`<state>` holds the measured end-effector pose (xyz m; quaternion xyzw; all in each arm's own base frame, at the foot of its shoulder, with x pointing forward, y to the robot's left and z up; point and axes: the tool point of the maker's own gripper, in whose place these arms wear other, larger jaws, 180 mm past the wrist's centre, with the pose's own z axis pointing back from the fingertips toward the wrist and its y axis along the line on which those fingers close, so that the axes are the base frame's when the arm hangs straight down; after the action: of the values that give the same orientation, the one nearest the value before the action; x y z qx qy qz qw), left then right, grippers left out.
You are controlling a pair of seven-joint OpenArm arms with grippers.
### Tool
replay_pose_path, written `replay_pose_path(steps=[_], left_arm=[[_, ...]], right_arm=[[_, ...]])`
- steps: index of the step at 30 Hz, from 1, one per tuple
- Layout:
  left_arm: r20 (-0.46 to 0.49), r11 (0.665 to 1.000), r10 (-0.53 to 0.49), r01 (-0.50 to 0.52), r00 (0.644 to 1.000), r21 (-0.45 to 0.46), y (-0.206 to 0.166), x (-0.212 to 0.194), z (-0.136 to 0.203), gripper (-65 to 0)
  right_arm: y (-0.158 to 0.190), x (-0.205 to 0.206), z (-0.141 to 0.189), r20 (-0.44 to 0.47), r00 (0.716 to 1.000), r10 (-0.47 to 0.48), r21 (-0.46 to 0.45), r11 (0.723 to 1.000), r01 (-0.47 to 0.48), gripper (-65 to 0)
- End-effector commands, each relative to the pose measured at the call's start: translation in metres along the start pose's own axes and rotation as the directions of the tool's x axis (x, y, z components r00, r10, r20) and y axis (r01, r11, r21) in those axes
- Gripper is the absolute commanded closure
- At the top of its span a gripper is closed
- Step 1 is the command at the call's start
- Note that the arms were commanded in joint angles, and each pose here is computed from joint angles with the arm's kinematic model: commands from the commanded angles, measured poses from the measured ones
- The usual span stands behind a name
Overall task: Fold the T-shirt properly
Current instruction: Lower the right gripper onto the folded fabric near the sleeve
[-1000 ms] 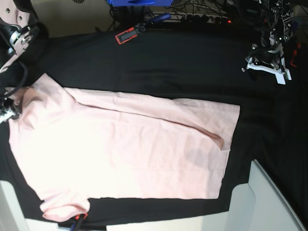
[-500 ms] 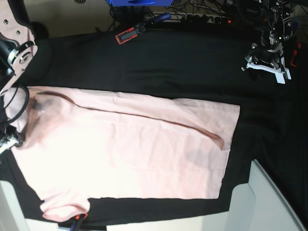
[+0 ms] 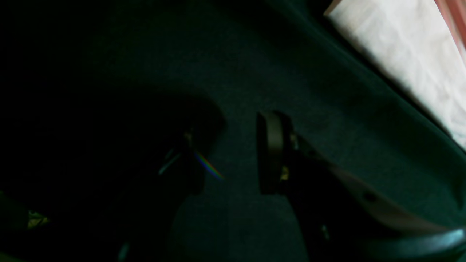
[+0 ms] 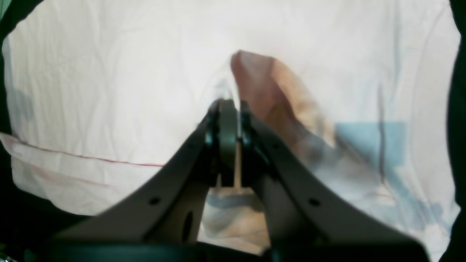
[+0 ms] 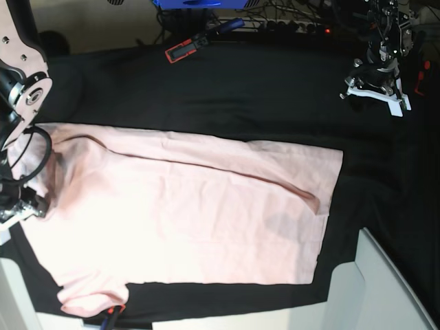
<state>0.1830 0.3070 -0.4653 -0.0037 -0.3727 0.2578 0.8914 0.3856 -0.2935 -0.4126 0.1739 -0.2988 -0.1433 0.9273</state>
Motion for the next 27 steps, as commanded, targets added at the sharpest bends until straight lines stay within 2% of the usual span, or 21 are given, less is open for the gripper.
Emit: replay_pose_path(steps=[1,5,6,10,11,16,20,22,27], left_arm=[[0.039,1.000,-0.009,0.009,0.999,-0.010,0.000,0.014,0.002,-22.3],[0.035,1.000,-0.011,0.011,0.999,-0.012,-0.001,0.012,0.002,-22.3],[0.035,1.000,-0.011,0.011,0.999,-0.012,-0.001,0.012,0.002,-22.3],[0.034,1.000,-0.011,0.012,0.999,-0.013,-0.002,0.012,0.002,-22.3],[0.034,1.000,-0.011,0.012,0.999,-0.013,-0.002,0.012,0.002,-22.3],[0.034,1.000,-0.011,0.012,0.999,-0.013,-0.002,0.012,0.002,-22.3],[0.034,1.000,-0.010,0.010,0.999,-0.009,0.000,0.012,0.002,-22.3],[0.035,1.000,-0.010,0.010,0.999,-0.010,-0.001,0.012,0.002,-22.3],[0.036,1.000,-0.009,0.010,0.999,-0.009,0.000,0.013,0.002,-22.3]], right_arm=[[0.005,0.032,0.009,0.080,0.997,0.016,0.011,1.000,-0.017,-0.1],[0.012,0.045,0.011,0.103,0.994,0.021,0.021,0.999,-0.023,-2.3],[0.016,0.048,0.010,0.108,0.994,0.021,0.030,0.999,-0.025,-4.8],[0.025,0.059,0.010,0.130,0.991,0.020,0.047,0.999,-0.026,-22.8],[0.024,0.059,0.011,0.134,0.991,0.016,0.048,0.999,-0.022,-24.7],[0.024,0.061,0.014,0.123,0.991,0.047,0.045,0.998,-0.053,-23.5],[-0.008,0.008,0.021,-0.012,0.999,0.045,-0.025,0.999,-0.046,-20.7],[-0.010,-0.022,0.021,-0.054,0.997,0.046,-0.045,0.998,-0.049,-20.6],[-0.010,-0.073,0.040,-0.060,0.998,0.003,-0.101,0.995,-0.009,-21.0]])
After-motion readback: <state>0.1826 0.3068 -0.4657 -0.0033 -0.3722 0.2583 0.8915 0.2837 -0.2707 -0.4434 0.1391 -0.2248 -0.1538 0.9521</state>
